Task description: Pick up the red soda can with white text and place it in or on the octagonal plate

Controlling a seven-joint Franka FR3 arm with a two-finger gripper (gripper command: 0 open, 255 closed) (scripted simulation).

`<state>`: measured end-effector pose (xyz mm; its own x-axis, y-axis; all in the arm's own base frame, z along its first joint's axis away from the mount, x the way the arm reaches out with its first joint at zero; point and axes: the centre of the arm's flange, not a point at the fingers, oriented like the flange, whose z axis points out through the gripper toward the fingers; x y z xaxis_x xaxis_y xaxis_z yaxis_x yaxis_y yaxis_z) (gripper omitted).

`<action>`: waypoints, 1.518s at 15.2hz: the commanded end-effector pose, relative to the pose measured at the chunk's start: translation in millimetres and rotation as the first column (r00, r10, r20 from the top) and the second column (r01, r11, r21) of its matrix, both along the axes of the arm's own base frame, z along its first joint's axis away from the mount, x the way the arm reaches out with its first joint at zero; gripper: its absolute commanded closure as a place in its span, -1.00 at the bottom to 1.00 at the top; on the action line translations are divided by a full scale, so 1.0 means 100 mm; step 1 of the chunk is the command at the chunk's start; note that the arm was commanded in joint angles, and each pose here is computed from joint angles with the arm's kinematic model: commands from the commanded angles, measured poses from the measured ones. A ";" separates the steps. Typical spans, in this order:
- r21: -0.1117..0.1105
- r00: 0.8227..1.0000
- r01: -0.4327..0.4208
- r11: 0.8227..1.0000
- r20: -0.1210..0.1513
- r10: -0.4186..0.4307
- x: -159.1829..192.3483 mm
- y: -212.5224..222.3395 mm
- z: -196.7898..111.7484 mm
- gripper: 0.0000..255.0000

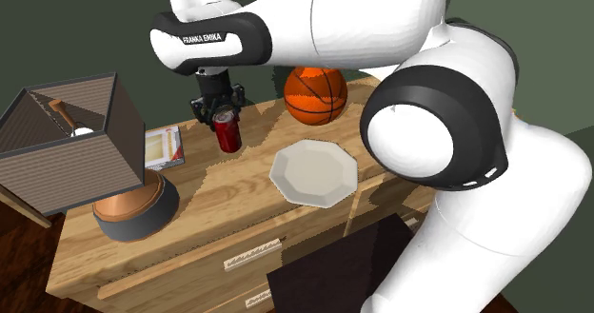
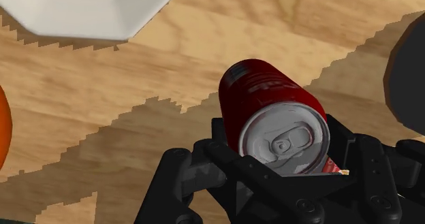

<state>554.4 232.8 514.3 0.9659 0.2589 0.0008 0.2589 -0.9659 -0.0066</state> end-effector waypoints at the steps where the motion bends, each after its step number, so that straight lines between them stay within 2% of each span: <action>1: 0.000 1.000 0.000 1.000 0.000 0.000 -0.10 -0.18 0.04 1.00; 19: 0.000 1.000 0.000 1.000 0.000 0.000 -1.34 -2.24 0.34 1.00; 23: 0.000 1.000 0.000 1.000 0.000 0.000 -1.34 -2.24 0.13 1.00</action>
<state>419.7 9.8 532.6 0.9660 0.2586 0.0006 0.2586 -0.9660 -0.0069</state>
